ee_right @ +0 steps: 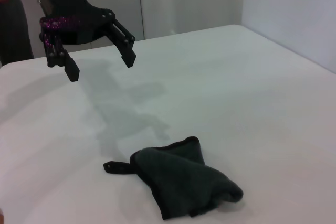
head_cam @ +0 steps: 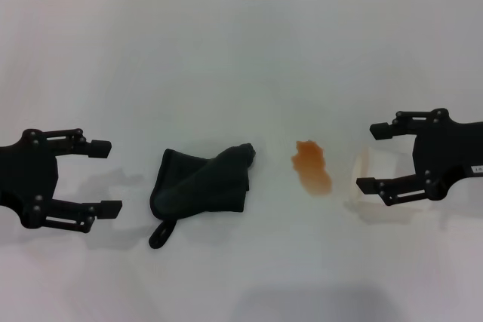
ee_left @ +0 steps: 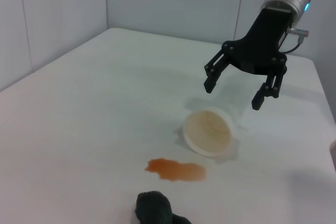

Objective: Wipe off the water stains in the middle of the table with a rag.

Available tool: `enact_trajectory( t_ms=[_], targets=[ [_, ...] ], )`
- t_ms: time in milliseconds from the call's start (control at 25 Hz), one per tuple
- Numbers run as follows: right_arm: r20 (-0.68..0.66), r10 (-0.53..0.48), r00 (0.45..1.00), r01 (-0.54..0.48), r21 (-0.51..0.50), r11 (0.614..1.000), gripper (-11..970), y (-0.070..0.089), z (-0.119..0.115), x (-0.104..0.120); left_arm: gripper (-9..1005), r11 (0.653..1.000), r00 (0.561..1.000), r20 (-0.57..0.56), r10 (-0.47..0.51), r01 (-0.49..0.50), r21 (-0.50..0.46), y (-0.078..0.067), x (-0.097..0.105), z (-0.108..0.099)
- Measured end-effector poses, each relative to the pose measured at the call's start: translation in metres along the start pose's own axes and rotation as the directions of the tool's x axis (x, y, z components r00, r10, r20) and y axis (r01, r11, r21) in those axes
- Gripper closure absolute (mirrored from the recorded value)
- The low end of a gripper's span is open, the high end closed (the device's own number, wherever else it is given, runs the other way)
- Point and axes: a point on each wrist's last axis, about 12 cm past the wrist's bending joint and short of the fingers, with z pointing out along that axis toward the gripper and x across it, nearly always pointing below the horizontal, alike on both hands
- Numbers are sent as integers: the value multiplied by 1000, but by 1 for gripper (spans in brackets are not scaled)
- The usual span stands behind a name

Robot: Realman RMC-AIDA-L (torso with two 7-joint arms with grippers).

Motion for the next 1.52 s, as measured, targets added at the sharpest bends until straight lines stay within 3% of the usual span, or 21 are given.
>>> enact_trajectory(
  t_ms=[840, 1520],
  targets=[
    [-314, 3, 949, 17, 63, 998, 117, -12, -5, -32, 129, 1000, 1000, -5, 18, -18, 21, 2, -6, 2],
    [-493, -78, 867, 113, 42, 993, 124, -11, 24, -48, 138, 1000, 1000, -6, 18, -18, 22, 2, -6, 2]
  ],
)
